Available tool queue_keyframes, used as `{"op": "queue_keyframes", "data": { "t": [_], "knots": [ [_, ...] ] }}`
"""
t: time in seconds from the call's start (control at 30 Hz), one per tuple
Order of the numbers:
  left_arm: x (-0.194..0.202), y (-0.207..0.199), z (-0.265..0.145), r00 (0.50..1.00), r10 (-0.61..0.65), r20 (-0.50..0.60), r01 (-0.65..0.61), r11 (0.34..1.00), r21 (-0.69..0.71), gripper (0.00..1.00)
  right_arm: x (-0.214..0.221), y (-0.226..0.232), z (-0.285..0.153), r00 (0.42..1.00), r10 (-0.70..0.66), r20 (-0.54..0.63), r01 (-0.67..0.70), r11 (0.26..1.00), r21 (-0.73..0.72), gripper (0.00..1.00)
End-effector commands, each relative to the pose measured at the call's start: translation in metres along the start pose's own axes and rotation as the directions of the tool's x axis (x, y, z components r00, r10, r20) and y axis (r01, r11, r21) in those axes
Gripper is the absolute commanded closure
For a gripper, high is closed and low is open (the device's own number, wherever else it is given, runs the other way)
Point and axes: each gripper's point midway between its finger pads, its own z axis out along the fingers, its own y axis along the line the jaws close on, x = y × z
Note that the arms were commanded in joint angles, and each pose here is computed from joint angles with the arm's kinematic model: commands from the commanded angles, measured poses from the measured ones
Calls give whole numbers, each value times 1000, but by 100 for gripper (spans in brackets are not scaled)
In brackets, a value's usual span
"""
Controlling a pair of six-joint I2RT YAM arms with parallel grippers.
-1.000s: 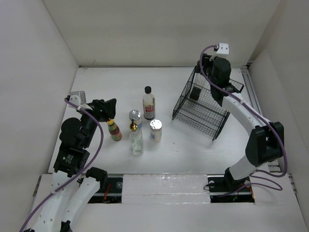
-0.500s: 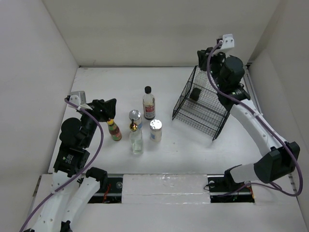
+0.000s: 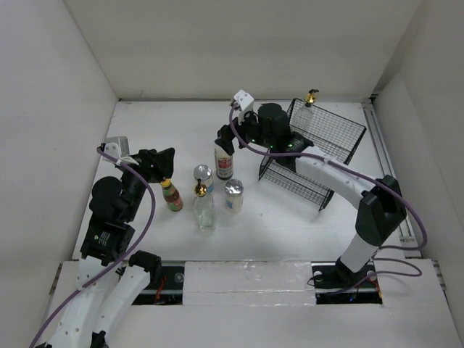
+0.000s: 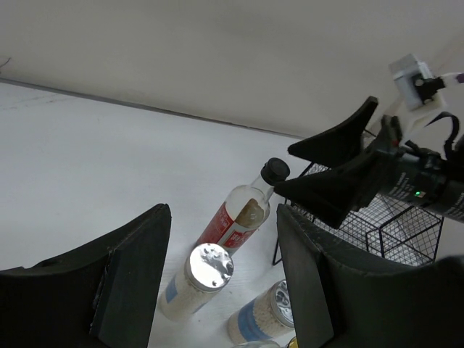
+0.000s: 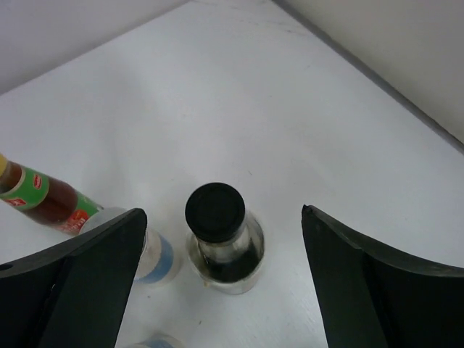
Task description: Organize the condiment bottles
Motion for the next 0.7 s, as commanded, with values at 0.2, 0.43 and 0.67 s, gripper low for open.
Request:
{"op": "queue_keyframes", "data": {
  "t": [0.2, 0.43, 0.67],
  "knots": [
    [-7, -3, 1, 999, -5, 34, 5, 1000, 15, 44, -5, -1, 37, 999, -43, -9, 43, 999, 13, 14],
    [-9, -3, -1, 999, -6, 42, 5, 1000, 18, 44, 6, -5, 47, 1000, -20, -11, 21, 999, 48, 54],
    [-9, -3, -1, 999, -6, 42, 5, 1000, 18, 44, -45, 7, 34, 990, 18, 141, -19, 1000, 5, 86]
  ]
}}
